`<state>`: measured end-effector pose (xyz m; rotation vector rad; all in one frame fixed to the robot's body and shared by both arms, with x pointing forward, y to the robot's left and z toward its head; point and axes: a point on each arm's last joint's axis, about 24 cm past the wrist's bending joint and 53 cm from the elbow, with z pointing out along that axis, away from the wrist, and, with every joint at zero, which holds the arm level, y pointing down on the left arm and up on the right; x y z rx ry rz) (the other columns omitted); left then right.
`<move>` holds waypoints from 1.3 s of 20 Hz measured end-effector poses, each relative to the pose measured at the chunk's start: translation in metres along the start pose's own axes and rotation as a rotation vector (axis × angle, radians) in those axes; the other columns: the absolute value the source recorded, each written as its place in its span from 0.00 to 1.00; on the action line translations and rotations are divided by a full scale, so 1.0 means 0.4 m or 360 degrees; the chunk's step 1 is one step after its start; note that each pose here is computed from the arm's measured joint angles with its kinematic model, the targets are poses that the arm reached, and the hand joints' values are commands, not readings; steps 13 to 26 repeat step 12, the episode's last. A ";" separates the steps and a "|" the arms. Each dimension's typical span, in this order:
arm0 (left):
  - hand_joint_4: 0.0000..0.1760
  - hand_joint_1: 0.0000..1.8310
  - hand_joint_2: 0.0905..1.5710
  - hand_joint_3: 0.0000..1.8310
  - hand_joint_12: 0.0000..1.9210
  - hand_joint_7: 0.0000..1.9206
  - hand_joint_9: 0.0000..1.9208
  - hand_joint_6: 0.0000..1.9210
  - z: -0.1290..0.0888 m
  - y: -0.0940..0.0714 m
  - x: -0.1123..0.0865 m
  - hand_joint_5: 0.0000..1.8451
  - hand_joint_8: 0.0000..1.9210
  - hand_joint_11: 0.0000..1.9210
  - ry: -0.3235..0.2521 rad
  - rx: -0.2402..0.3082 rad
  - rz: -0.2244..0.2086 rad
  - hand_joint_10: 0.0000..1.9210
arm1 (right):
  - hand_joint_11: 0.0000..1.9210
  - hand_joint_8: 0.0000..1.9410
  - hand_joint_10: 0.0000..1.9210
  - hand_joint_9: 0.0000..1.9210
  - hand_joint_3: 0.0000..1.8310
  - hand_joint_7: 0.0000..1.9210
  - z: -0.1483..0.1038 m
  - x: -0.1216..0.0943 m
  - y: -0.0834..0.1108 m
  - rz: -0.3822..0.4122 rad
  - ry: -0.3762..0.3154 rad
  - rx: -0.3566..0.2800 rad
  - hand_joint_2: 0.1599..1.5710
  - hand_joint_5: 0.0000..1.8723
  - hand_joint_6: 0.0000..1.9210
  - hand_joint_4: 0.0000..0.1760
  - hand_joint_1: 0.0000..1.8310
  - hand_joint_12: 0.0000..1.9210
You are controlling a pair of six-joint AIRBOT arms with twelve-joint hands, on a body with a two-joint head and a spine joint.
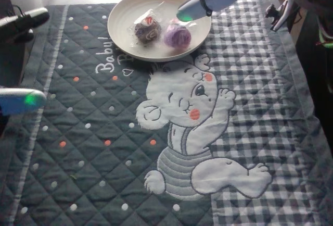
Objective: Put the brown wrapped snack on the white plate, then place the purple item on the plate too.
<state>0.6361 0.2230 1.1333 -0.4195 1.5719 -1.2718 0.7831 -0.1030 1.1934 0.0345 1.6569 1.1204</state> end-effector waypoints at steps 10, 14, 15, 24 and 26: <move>0.30 0.37 0.48 0.02 0.23 0.00 0.00 0.00 -0.074 -0.205 -0.086 0.00 0.00 0.01 -0.0256 0.0449 -0.0065 0.00 | 0.00 0.00 0.00 0.00 0.00 0.00 -0.375 -0.106 0.100 0.0405 -0.0380 -0.0402 0.40 0.00 0.00 1.00 0.50 0.00; 0.00 0.21 0.64 0.03 0.48 0.03 0.06 0.00 -0.088 -0.226 -0.066 0.00 0.00 0.00 -0.0246 0.0496 -0.0106 0.01 | 0.00 0.00 0.01 0.01 0.00 0.00 -0.419 -0.098 0.113 0.0496 -0.0466 -0.0478 0.42 0.00 0.00 1.00 0.44 0.00; 0.00 0.21 0.64 0.03 0.48 0.03 0.06 0.00 -0.088 -0.226 -0.066 0.00 0.00 0.00 -0.0246 0.0496 -0.0106 0.01 | 0.00 0.00 0.01 0.01 0.00 0.00 -0.419 -0.098 0.113 0.0496 -0.0466 -0.0478 0.42 0.00 0.00 1.00 0.44 0.00; 0.00 0.21 0.64 0.03 0.48 0.03 0.06 0.00 -0.088 -0.226 -0.066 0.00 0.00 0.00 -0.0246 0.0496 -0.0106 0.01 | 0.00 0.00 0.01 0.01 0.00 0.00 -0.419 -0.098 0.113 0.0496 -0.0466 -0.0478 0.42 0.00 0.00 1.00 0.44 0.00; 0.00 0.21 0.64 0.03 0.48 0.03 0.06 0.00 -0.088 -0.226 -0.066 0.00 0.00 0.00 -0.0246 0.0496 -0.0106 0.01 | 0.00 0.00 0.01 0.01 0.00 0.00 -0.419 -0.098 0.113 0.0496 -0.0466 -0.0478 0.42 0.00 0.00 1.00 0.44 0.00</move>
